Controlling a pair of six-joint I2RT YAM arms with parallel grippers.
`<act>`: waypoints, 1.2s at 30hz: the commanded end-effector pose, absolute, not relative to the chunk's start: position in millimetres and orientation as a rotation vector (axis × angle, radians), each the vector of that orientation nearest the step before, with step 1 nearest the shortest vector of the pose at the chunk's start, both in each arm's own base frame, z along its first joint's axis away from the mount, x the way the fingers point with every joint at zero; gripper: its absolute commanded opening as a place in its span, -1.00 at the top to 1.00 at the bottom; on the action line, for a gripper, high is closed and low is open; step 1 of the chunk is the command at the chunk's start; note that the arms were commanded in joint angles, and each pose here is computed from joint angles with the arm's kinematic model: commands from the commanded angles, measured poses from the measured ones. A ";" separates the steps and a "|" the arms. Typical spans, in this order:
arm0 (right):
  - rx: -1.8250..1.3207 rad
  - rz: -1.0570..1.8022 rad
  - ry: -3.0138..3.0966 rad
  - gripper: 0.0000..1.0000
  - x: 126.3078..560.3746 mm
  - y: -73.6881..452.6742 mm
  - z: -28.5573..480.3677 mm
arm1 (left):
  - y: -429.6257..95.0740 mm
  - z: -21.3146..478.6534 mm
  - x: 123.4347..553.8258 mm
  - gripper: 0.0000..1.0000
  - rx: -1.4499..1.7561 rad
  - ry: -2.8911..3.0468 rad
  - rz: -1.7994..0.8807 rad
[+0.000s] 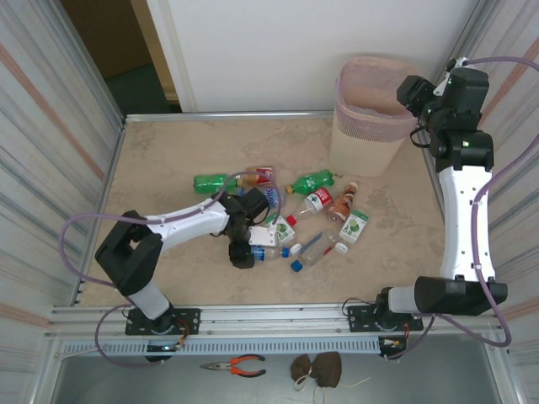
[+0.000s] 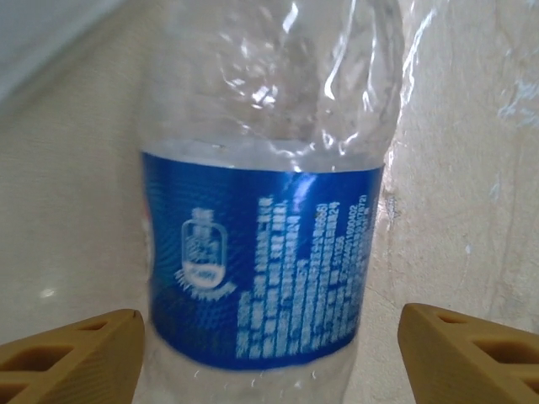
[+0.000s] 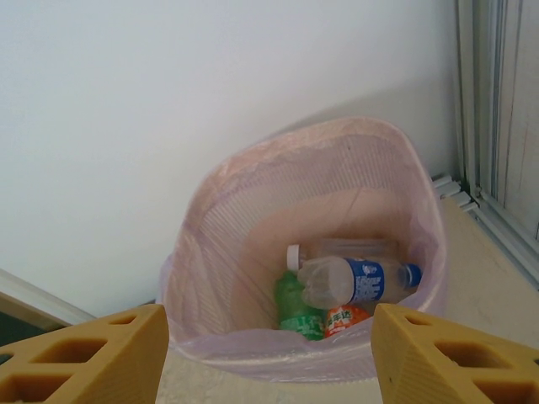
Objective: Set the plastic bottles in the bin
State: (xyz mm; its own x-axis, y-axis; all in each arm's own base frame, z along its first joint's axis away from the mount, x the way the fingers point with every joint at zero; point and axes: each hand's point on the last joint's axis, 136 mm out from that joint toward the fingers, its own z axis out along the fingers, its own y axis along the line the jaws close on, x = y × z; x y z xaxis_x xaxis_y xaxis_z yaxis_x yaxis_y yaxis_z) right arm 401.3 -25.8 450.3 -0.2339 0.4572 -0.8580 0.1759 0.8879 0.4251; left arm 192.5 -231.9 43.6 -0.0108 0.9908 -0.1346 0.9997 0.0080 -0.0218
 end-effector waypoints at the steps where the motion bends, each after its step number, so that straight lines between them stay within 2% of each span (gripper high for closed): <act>1: 0.471 0.256 1.774 -0.27 390.9 -30.8 459.1 | -222.5 27.8 185.6 -0.51 2.228 2.178 -0.126; 5: 0.477 0.267 1.776 -0.27 386.0 -29.5 454.7 | -218.6 22.3 184.7 -0.32 2.254 2.190 -0.089; 9: 0.479 0.266 1.780 -0.27 380.9 -29.3 451.5 | -219.9 25.3 186.6 -0.24 2.243 2.169 -0.079; 13: 0.476 0.266 1.779 -0.27 375.1 -28.4 452.4 | -219.6 31.1 187.1 -0.07 2.232 2.149 -0.074; 24: 0.444 0.435 1.816 -0.27 355.9 -2.1 438.0 | -226.0 75.1 183.1 -0.03 2.100 2.089 -0.191; 36: 0.240 0.796 1.826 -0.27 343.0 86.9 431.2 | -271.9 184.3 204.0 0.02 1.611 1.899 -0.704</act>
